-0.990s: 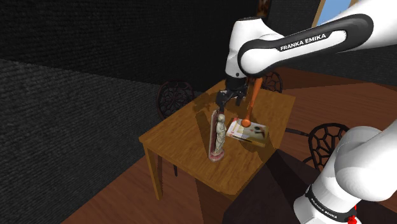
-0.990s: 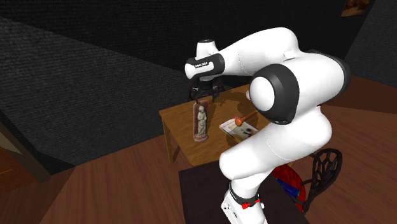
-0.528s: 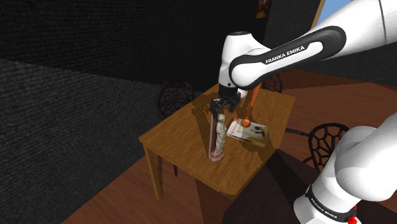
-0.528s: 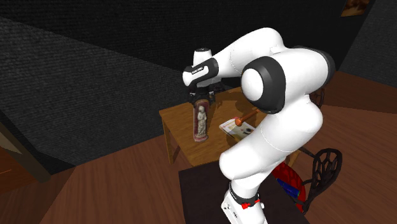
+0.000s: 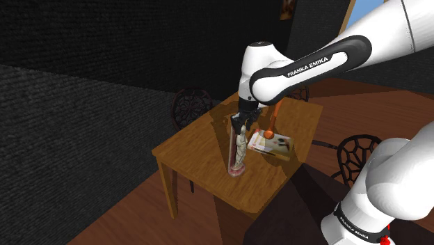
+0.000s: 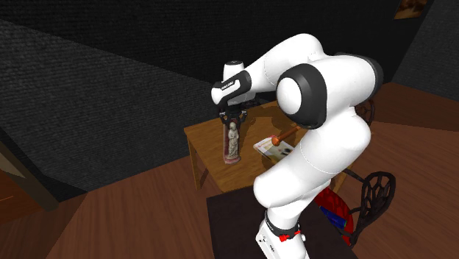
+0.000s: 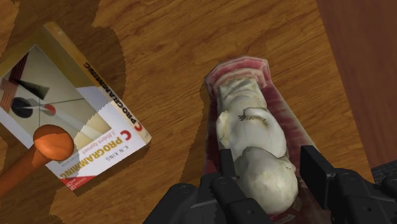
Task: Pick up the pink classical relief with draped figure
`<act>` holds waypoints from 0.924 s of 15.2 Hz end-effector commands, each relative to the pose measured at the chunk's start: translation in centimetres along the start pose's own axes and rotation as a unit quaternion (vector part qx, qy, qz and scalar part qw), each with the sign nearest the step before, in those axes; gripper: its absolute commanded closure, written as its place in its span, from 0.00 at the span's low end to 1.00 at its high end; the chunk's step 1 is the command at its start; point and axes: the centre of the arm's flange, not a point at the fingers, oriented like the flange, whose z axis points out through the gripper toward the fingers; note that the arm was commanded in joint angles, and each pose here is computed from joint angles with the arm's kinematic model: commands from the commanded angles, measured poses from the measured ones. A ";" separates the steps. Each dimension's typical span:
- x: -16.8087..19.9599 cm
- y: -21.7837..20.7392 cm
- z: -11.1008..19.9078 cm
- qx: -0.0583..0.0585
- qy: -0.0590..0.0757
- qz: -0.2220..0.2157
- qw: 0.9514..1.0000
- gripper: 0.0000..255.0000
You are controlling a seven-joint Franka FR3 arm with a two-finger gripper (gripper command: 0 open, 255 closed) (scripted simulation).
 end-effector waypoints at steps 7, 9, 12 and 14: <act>0.1 0.1 -0.5 0.000 -0.001 0.000 1.000 1.00; 0.2 0.1 -1.5 0.000 -0.001 0.000 1.000 1.00; 0.3 0.1 -3.1 0.000 -0.001 0.000 1.000 1.00; 0.4 0.1 -4.1 0.000 -0.001 0.000 1.000 1.00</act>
